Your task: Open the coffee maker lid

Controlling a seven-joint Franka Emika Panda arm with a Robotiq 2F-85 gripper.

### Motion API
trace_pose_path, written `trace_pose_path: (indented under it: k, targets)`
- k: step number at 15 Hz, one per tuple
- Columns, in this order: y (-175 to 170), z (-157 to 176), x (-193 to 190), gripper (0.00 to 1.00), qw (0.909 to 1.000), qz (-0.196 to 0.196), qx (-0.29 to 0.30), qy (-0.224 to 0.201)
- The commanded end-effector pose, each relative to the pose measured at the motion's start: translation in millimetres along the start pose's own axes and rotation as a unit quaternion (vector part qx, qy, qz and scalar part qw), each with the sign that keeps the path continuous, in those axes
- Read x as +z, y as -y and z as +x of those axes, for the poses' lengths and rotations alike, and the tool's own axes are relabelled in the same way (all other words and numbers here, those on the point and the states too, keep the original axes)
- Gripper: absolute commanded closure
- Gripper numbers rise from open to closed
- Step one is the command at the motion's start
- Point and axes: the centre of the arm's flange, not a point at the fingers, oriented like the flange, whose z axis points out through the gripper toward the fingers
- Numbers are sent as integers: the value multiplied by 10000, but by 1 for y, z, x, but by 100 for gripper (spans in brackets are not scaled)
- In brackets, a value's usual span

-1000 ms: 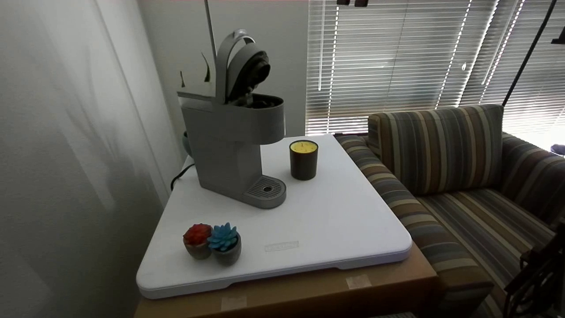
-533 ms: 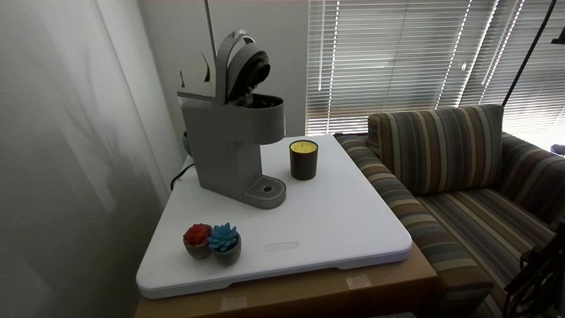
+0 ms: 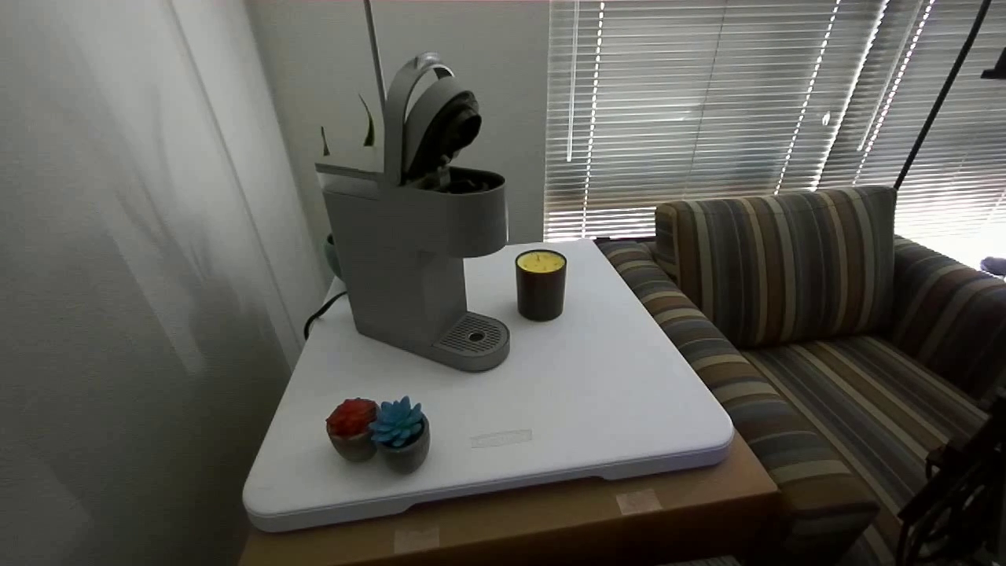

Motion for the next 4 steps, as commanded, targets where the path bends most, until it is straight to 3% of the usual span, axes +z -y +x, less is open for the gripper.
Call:
trace_pose_path:
  k: [1,4]
  targets:
    - [-1,1,2,0,10000,38,33,32]
    - [-2,2,4,0,9999,57,63,59]
